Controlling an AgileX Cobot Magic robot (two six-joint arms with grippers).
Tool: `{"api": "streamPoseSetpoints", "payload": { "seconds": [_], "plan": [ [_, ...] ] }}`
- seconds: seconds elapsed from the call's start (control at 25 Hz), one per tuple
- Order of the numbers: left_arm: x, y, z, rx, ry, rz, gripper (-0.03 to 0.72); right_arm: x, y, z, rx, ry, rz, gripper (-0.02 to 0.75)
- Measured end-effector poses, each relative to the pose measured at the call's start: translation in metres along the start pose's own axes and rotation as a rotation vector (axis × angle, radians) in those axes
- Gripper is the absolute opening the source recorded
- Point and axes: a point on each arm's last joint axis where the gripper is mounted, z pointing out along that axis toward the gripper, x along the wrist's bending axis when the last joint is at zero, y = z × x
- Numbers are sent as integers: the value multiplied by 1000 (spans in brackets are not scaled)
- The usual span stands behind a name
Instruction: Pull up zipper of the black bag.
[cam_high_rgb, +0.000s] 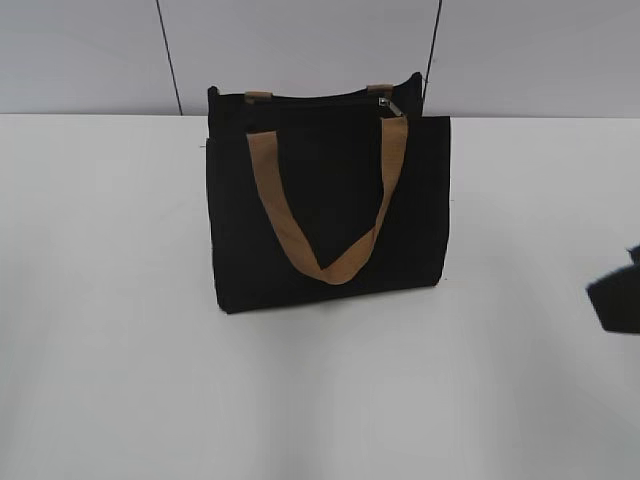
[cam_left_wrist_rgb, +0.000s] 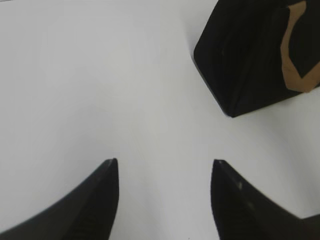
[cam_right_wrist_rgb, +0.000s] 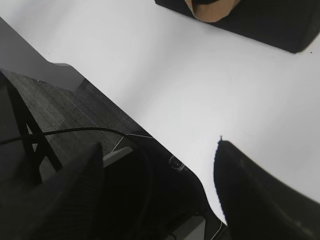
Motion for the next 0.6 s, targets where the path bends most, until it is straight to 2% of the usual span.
{"api": "streamPoseSetpoints", "payload": {
  "seconds": [0.08, 0.24, 0.48, 0.6],
  "plan": [
    [3, -16, -9, -17, -25, 1, 433, 11, -21, -11, -36, -42, -11, 522],
    [10, -43, -23, -53, -52, 21, 433, 30, -59, -39, -123, -197, -61, 522],
    [17, -62, -44, -154, -89, 60, 429, 44, -116, -59, -261, -389, -48, 520],
    [18, -69, -49, -173, -105, 79, 428, 42, -143, -57, -310, -469, -37, 491]
  ]
}}
